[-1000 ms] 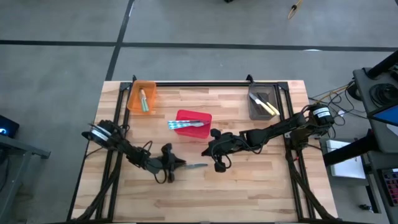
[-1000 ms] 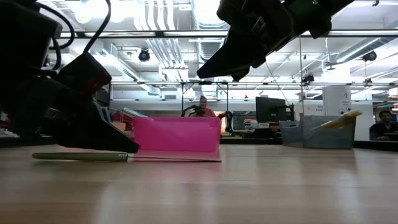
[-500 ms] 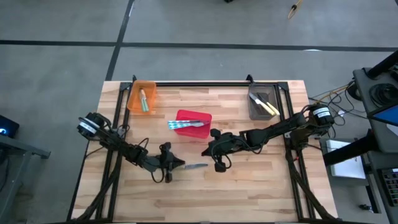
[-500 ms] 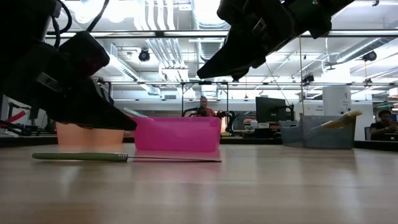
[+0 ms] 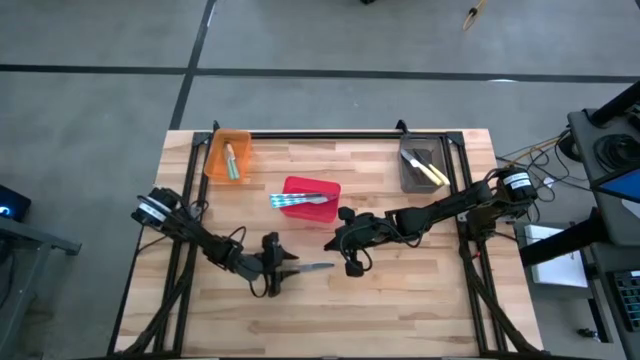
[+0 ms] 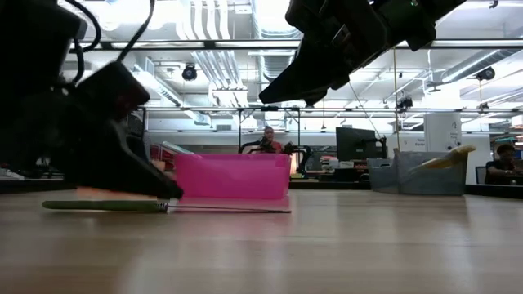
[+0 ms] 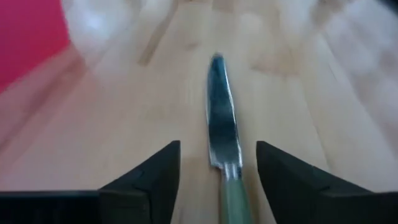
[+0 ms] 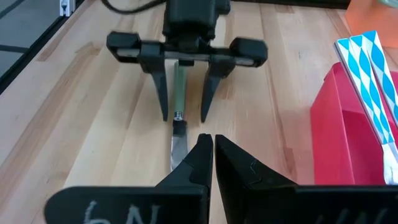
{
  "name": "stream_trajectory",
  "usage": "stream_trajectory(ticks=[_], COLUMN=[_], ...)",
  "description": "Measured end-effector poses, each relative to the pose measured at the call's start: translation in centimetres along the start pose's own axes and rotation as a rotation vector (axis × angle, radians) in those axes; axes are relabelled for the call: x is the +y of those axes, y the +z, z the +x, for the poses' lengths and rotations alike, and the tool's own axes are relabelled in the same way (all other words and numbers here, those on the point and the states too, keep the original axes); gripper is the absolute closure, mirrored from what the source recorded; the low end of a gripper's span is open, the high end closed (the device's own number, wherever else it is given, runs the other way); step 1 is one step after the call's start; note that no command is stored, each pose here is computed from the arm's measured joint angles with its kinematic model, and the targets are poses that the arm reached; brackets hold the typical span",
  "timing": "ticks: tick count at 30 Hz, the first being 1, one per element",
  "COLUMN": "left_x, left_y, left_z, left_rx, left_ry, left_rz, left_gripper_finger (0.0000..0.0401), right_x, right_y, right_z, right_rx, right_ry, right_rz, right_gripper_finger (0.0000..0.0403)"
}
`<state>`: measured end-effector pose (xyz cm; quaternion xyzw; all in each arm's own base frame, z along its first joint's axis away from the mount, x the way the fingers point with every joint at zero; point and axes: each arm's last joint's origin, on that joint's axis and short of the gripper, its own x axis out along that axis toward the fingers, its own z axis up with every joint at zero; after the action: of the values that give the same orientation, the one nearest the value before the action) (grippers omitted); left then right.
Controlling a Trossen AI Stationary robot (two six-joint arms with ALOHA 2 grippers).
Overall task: Sort silverware by color (type)
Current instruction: Put the green table knife into the orange bin
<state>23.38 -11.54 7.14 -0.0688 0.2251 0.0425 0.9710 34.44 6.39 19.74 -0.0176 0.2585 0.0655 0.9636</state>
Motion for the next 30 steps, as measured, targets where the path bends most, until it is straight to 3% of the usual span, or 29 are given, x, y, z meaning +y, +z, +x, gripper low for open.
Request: stream_trajectory(ticks=[8, 11, 18, 30], left_x=[-0.1, 0.0, 0.2, 0.1], left_y=[-1.4, -1.7, -1.9, -1.4], left_z=[0.4, 0.4, 0.4, 0.1], left_rx=[0.04, 0.046, 0.066, 0.043], left_ry=[-0.008, 0.013, 0.045, 0.035], left_rz=[0.002, 0.012, 0.02, -0.026], left_gripper_finger=[0.0221, 0.0252, 0.0369, 0.0373], right_x=[0.0, 0.0, 0.0, 0.0], right_y=[0.0, 0.0, 0.0, 0.0], right_z=[0.0, 0.0, 0.0, 0.0], right_rx=[0.0, 0.0, 0.0, 0.001], right_ry=[0.0, 0.0, 0.0, 0.0], right_rz=[0.0, 0.0, 0.0, 0.0], right_gripper_finger=[0.0394, 0.0394, 0.0394, 0.0394])
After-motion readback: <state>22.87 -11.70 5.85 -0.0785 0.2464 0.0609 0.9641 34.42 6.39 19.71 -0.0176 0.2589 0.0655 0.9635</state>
